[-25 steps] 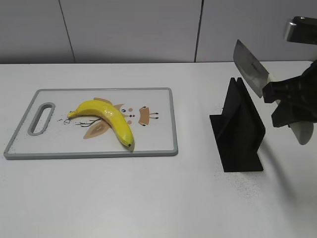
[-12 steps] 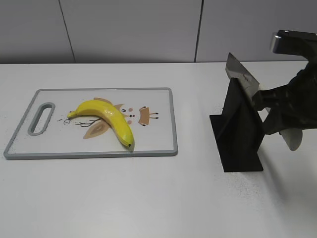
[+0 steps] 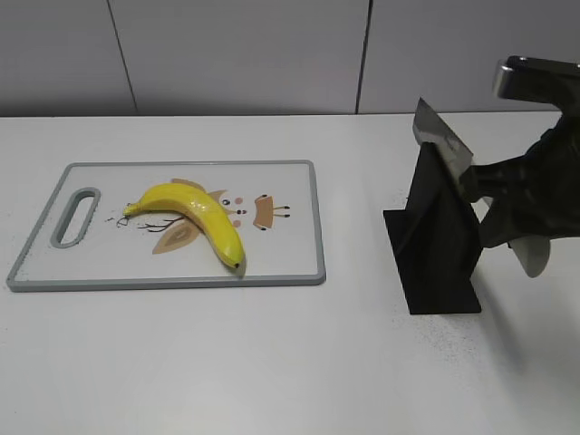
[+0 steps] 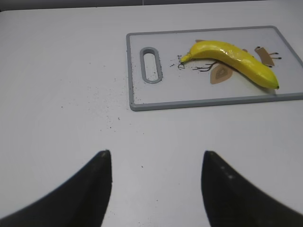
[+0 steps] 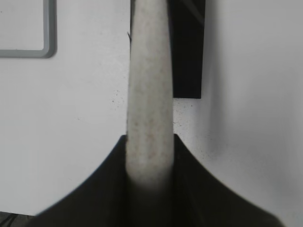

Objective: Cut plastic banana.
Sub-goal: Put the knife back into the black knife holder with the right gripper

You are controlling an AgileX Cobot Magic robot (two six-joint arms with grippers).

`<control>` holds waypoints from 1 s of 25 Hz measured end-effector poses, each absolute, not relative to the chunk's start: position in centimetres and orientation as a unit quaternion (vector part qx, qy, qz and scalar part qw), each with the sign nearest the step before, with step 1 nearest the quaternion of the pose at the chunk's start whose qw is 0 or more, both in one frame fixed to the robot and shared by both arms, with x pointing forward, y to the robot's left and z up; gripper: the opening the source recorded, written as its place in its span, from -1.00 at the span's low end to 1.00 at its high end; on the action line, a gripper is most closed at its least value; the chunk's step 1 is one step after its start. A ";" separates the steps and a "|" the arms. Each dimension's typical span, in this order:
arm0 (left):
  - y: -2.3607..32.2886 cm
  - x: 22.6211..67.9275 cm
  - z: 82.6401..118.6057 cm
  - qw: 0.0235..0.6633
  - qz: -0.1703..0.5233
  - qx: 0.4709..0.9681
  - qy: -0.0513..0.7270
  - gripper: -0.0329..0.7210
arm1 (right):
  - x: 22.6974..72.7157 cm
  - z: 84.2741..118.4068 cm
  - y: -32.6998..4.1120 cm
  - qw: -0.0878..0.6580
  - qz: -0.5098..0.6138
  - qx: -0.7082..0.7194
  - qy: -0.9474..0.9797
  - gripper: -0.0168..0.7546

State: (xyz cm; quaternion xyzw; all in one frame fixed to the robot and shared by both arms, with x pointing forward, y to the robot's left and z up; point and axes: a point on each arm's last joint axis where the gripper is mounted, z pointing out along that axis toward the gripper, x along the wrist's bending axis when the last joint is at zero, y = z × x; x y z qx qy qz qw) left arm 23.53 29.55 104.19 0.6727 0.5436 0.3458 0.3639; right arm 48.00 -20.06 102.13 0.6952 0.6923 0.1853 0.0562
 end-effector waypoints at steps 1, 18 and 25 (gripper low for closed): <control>29.6 23.5 104.2 0.364 0.346 0.673 0.544 0.65 | 48.1 102.0 -20.0 0.055 0.182 0.696 0.693 -0.54; 29.6 23.5 104.2 0.363 0.347 0.673 0.544 0.65 | 48.0 100.4 -19.8 0.015 0.133 0.705 0.696 0.27; 29.6 23.5 104.2 0.362 0.347 0.673 0.544 0.65 | 46.8 102.9 -20.2 0.041 0.171 0.664 0.727 0.64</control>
